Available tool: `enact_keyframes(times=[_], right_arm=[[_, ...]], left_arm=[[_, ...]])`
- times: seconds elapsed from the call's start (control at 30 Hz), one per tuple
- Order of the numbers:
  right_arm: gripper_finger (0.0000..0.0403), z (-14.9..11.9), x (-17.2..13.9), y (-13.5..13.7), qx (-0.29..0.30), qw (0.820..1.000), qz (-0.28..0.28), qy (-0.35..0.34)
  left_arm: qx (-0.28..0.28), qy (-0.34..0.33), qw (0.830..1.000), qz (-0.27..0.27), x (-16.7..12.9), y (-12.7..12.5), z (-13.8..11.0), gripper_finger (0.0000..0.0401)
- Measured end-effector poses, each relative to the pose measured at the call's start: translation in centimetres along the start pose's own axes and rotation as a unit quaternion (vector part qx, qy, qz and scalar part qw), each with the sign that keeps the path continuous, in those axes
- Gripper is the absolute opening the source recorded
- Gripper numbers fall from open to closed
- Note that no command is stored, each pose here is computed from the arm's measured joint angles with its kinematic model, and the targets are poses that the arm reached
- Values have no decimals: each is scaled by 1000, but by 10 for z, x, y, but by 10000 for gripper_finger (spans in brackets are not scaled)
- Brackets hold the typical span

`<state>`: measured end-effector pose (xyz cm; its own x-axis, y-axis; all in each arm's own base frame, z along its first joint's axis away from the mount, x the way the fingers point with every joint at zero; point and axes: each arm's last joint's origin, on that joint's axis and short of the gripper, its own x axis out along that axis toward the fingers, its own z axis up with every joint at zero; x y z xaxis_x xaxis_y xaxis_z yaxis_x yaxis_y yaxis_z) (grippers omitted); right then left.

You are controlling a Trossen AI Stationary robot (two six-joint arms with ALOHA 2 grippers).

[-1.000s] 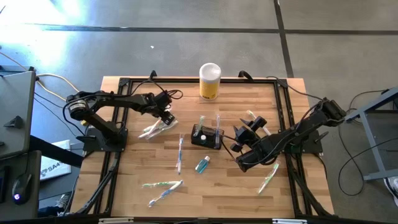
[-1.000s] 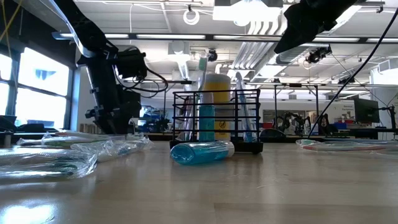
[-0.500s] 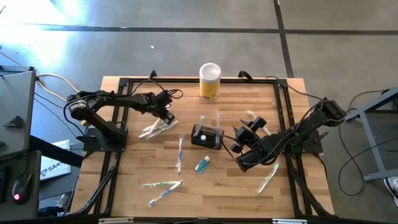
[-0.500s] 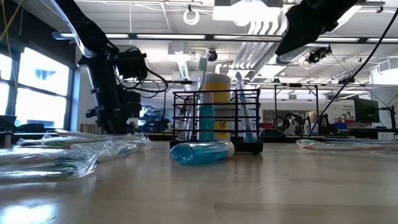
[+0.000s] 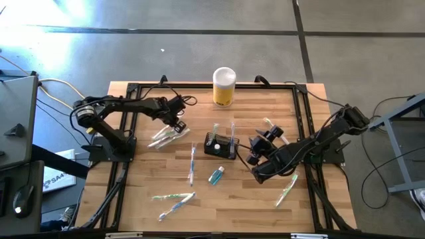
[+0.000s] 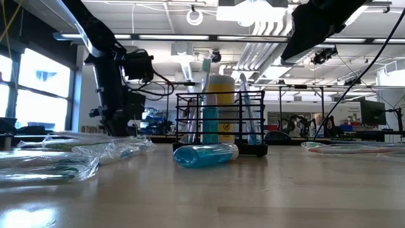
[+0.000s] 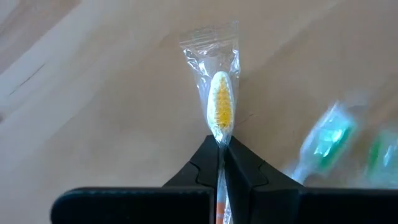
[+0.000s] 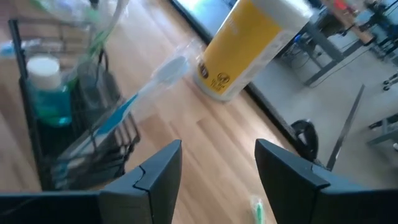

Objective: Pick & Place toothbrushing station
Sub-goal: Put the orange toothbrush into the wire organizer

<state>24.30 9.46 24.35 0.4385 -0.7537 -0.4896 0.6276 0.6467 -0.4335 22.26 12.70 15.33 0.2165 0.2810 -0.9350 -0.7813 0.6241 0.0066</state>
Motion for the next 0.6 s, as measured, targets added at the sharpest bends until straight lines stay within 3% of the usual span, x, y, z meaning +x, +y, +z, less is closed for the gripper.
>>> enact_keyframes(times=[0.2, 0.37, 0.6], right_arm=[[195, -2, 0, 1, -24, 999, 22, 29], [195, -2, 0, 1, -26, 999, 21, 29], [195, -3, 0, 0, -26, 999, 18, 30]], left_arm=[[20, -13, 999, 22, -41, -9, 14, 2], [36, -62, 997, 28, -81, -18, 19, 1], [59, -152, 986, -31, -136, -26, 7, 0]])
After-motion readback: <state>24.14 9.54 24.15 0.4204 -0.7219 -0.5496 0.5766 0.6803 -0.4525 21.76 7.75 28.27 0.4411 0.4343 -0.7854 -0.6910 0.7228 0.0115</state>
